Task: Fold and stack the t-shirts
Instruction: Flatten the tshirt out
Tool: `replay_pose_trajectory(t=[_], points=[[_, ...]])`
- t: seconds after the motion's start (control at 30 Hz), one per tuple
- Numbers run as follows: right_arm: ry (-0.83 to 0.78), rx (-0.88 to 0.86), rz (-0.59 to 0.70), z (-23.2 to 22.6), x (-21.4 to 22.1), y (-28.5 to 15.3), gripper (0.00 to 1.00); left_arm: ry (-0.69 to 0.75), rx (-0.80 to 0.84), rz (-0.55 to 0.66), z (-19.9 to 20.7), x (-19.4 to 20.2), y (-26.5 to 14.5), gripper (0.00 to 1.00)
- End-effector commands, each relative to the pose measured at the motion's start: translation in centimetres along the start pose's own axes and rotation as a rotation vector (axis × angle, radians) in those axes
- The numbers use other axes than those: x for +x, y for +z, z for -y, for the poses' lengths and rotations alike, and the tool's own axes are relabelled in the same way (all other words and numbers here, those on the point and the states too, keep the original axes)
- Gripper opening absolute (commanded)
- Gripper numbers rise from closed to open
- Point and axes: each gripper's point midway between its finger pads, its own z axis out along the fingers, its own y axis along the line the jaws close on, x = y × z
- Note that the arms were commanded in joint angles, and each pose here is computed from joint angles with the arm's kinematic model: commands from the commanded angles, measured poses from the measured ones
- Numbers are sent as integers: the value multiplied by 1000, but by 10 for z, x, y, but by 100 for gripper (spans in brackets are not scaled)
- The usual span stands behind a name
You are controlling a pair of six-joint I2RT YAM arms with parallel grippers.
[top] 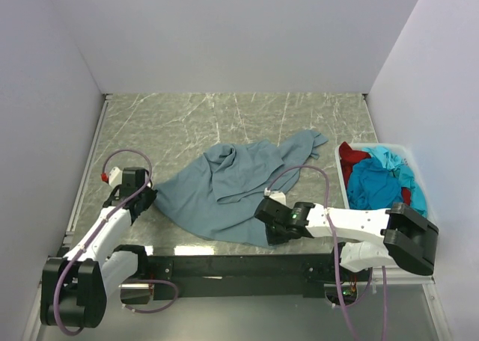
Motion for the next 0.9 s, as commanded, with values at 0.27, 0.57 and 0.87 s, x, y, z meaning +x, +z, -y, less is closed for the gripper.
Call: replay_pose_trajectory(t=[0.27, 0.57, 0.87], points=[[170, -24, 513, 4, -174, -73, 0, 7, 234, 57, 83, -44, -26, 1], [209, 13, 923, 48, -329, -237, 0, 40, 505, 244, 209, -148, -114, 1], [86, -75, 1287, 40, -347, -439, 0, 104, 897, 494, 288, -232, -290, 1]])
